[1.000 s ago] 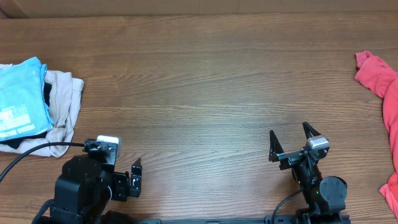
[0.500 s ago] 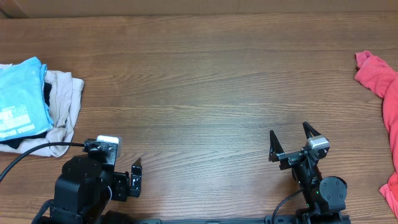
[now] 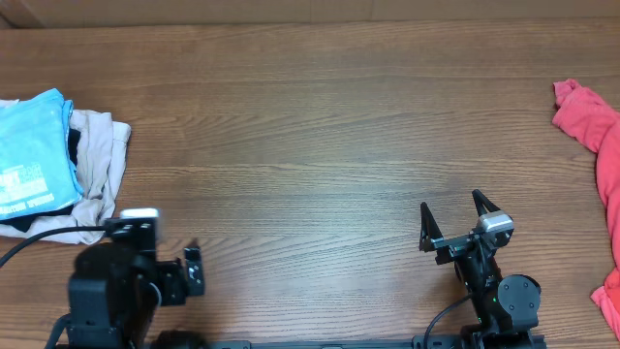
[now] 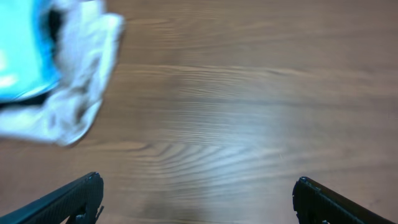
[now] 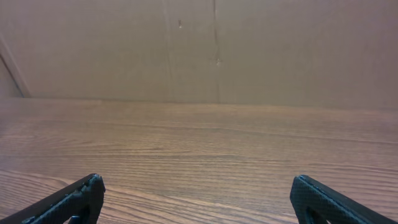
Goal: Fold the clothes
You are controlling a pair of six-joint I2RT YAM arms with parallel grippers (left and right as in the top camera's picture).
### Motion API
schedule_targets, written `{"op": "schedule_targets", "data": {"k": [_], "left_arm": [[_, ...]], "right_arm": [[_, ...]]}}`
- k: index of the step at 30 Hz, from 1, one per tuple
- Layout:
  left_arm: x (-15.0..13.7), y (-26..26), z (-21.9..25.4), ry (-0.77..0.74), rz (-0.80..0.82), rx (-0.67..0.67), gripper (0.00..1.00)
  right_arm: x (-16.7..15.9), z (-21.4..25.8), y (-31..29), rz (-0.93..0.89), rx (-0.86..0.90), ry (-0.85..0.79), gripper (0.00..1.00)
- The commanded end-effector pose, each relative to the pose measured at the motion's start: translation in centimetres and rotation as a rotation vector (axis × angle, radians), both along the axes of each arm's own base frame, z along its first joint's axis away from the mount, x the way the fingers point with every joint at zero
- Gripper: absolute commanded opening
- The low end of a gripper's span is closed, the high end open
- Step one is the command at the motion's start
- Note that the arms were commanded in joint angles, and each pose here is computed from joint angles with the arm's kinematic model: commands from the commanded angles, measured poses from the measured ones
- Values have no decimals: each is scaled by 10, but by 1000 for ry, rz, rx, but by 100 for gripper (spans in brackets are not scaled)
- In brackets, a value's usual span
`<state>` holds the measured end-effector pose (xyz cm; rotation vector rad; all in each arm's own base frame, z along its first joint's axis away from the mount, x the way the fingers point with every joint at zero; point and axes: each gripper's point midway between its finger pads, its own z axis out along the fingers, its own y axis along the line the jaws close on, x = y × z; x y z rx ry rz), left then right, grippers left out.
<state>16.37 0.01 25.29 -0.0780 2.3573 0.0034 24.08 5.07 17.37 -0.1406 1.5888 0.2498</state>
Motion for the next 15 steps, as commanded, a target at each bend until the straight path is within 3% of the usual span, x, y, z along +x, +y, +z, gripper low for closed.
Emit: {"op": "schedule_targets", "data": {"k": [1,5,15], "left_arm": [[0,22,-7,1,138,-22,100],[9,27,-20,-54,162,-17,100],[51,23,-66,-441,115,-27,100]], "right_arm": [[0,-1,0,-5,-4,-6,100],[0,-1,0,-5,-4,-6,100],[0,-1,0,-5,-4,-6,100]]}}
